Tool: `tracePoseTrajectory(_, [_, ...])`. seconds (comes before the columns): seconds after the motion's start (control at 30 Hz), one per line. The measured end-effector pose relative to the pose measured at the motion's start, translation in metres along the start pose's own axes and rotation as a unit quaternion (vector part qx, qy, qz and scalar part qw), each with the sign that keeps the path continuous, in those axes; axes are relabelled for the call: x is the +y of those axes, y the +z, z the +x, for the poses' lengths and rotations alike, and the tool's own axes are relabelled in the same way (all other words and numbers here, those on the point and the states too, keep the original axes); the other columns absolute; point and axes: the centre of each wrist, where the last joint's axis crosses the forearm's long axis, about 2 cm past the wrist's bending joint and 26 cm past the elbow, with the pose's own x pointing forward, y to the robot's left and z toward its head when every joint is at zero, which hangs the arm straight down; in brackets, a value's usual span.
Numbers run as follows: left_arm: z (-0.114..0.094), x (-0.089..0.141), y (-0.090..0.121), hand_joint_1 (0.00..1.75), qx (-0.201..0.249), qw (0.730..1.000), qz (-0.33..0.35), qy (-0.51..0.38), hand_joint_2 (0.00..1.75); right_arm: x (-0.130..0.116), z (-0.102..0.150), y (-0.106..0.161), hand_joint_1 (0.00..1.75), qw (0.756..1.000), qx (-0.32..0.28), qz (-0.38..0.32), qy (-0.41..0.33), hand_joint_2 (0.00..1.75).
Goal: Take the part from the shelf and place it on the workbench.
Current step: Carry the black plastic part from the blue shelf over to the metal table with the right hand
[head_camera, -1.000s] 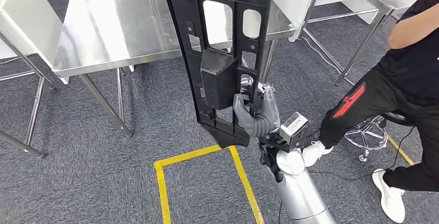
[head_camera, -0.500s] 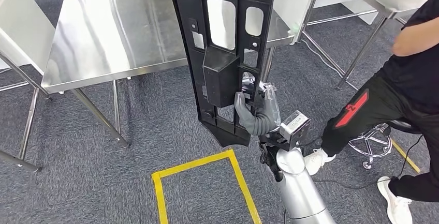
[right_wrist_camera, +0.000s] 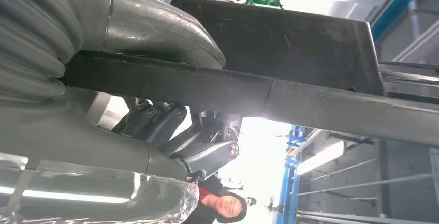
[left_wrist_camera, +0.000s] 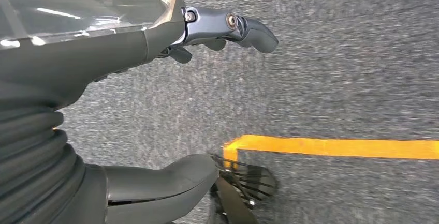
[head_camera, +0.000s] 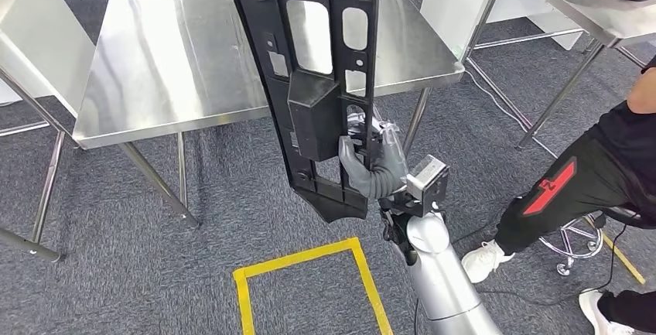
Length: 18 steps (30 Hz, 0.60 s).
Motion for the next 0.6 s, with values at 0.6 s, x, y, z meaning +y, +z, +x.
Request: tracePoseTrajectory(0.6, [0.001, 0.004, -0.001, 0.00, 0.005, 1.000, -0.002, -0.010, 1.75, 0.016, -0.007, -0.014, 1.75, 0.999, 0.008, -0.001, 0.035, 1.75])
